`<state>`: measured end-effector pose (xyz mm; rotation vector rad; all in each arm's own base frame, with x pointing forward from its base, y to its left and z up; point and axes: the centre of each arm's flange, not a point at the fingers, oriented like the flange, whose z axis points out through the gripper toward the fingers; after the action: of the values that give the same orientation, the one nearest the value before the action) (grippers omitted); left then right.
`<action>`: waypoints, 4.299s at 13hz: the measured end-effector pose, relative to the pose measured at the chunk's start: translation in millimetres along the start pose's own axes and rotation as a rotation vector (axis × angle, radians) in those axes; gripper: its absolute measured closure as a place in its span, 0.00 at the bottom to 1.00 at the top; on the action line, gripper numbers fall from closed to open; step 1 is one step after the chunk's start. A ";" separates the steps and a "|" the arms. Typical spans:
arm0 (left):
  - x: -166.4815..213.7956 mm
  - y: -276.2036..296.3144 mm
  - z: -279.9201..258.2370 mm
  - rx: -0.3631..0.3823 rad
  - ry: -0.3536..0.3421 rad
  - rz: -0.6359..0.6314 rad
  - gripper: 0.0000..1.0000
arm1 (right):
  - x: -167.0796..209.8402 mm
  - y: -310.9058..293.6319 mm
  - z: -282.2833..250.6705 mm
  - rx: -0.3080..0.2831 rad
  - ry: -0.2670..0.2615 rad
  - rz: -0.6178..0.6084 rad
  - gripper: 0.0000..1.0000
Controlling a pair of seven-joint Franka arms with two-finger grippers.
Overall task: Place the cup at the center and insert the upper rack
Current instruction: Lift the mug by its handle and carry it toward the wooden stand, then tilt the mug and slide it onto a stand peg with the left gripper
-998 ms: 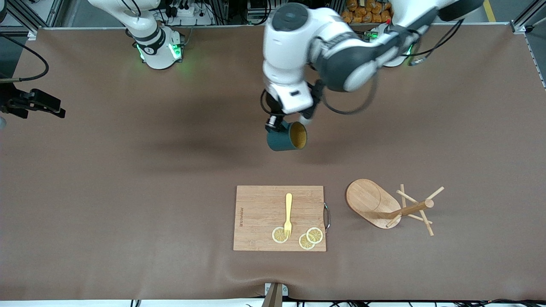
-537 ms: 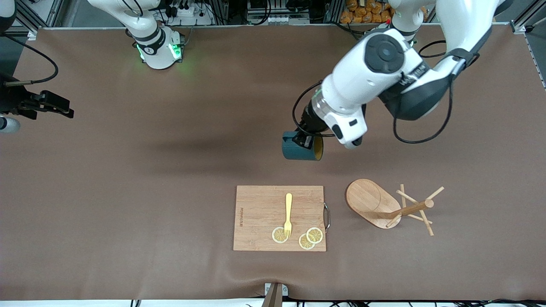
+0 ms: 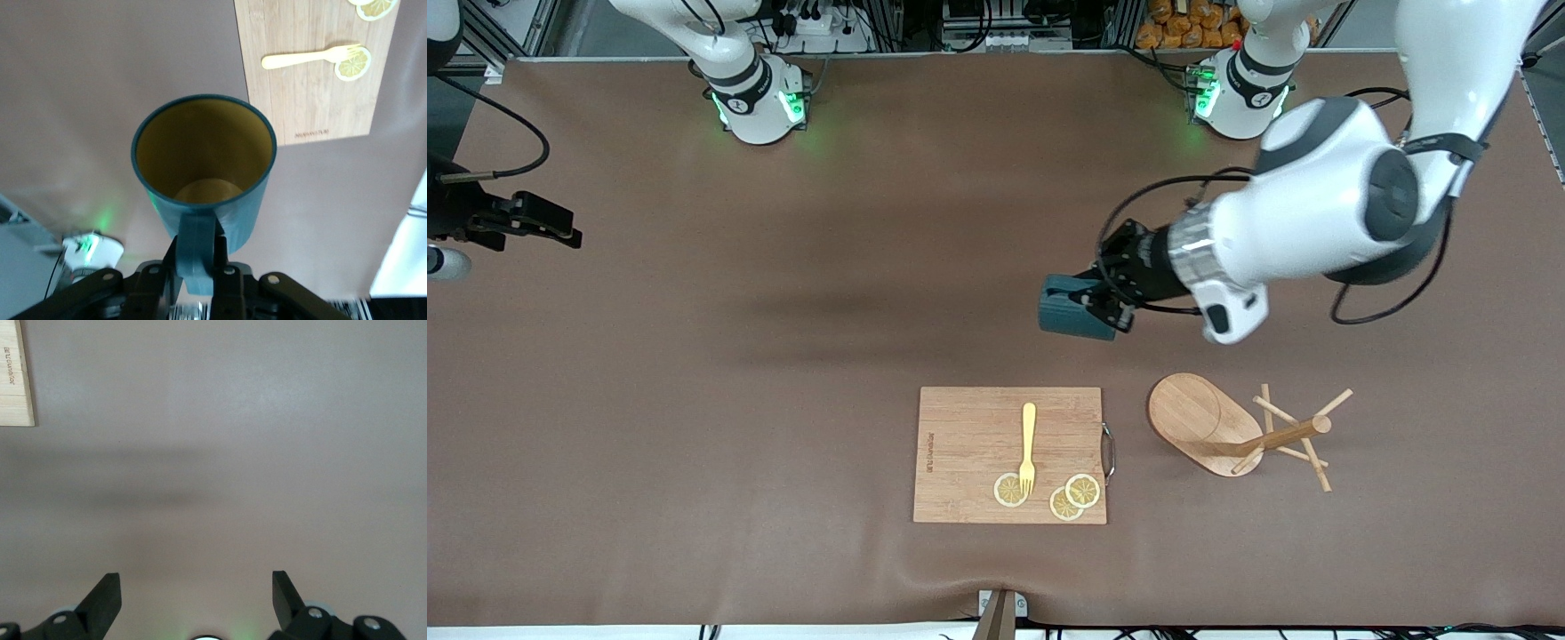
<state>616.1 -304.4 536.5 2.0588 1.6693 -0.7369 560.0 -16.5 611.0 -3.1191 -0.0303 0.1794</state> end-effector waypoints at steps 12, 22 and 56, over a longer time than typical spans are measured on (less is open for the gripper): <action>154.2 22.1 -84.9 -0.040 -0.370 0.001 0.79 | -6.2 1.6 9.4 0.004 -0.078 0.006 0.00; 243.3 18.8 -86.0 -0.022 -0.507 0.040 0.79 | -9.9 1.4 12.0 0.006 -0.110 0.008 0.00; 354.4 18.1 -54.3 -0.126 -0.596 0.210 0.79 | -3.9 -6.8 6.8 0.040 -0.058 0.066 0.00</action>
<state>696.5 -2.2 360.1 1.6684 1.1178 -1.0152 555.2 -9.7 604.8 -3.0761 0.0744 0.2674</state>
